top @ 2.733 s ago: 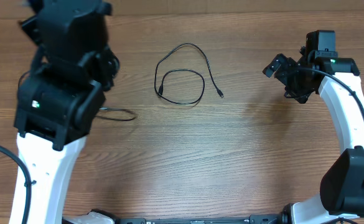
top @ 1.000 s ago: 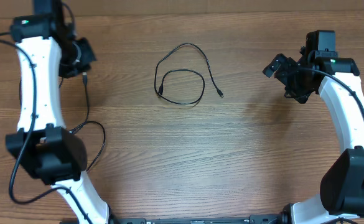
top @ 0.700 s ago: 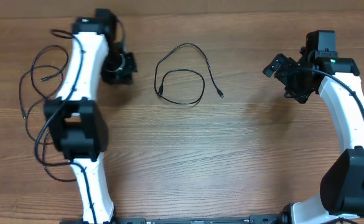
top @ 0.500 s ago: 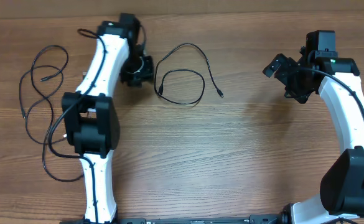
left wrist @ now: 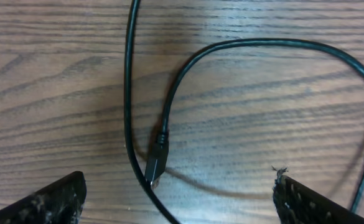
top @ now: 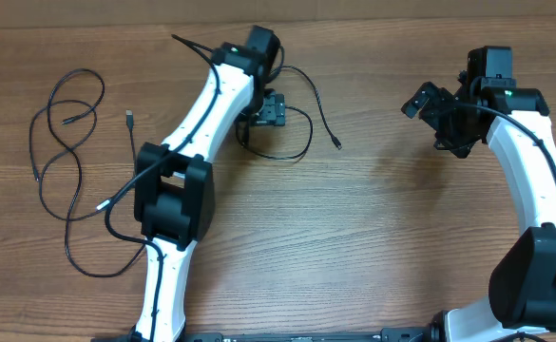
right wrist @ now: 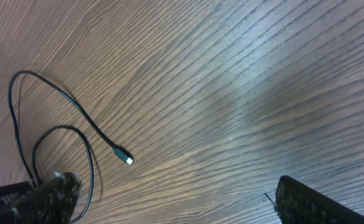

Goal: Untangle cables
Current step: 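Reach left gripper to the last cable loop at center and grasp it, then lift the last cable loop with the left gripper and carry it left, then drop the cable onto the left-side pile and open the left gripper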

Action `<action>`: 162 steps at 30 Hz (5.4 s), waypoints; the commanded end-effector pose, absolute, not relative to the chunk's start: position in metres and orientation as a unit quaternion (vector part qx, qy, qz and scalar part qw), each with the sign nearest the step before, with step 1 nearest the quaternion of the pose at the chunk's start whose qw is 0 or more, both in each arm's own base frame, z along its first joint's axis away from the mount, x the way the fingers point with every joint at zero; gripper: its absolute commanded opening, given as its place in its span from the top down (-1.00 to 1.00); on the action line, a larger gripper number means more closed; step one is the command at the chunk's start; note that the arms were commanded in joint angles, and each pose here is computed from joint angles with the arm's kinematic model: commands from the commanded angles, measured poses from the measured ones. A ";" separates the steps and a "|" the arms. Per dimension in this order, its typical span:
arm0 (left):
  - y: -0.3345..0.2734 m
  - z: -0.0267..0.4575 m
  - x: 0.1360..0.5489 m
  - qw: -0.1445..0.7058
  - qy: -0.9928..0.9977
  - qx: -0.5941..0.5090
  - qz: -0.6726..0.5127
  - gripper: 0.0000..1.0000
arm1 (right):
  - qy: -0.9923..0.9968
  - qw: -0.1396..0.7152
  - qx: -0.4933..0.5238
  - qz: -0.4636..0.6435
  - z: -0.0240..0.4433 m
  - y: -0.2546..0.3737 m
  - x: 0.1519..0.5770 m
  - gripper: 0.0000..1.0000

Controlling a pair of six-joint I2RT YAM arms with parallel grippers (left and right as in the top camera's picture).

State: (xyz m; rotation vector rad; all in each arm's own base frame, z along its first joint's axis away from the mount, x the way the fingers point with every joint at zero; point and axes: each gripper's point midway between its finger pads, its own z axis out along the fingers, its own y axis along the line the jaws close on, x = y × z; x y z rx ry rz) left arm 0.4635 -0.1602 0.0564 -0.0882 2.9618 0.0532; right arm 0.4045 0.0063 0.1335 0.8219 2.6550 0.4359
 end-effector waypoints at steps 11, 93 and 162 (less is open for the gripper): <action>-0.134 0.013 0.448 0.069 0.992 -0.086 0.067 -0.70 | 0.930 0.172 0.287 0.150 0.138 0.004 0.406 -1.00; -0.100 0.476 0.393 0.571 0.816 -0.038 -0.079 0.92 | 0.930 0.172 0.287 0.150 0.138 0.004 0.406 -1.00; 0.007 0.183 0.398 0.044 0.977 -0.125 -0.165 -1.00 | 0.930 0.172 0.287 0.150 0.138 0.004 0.406 -0.99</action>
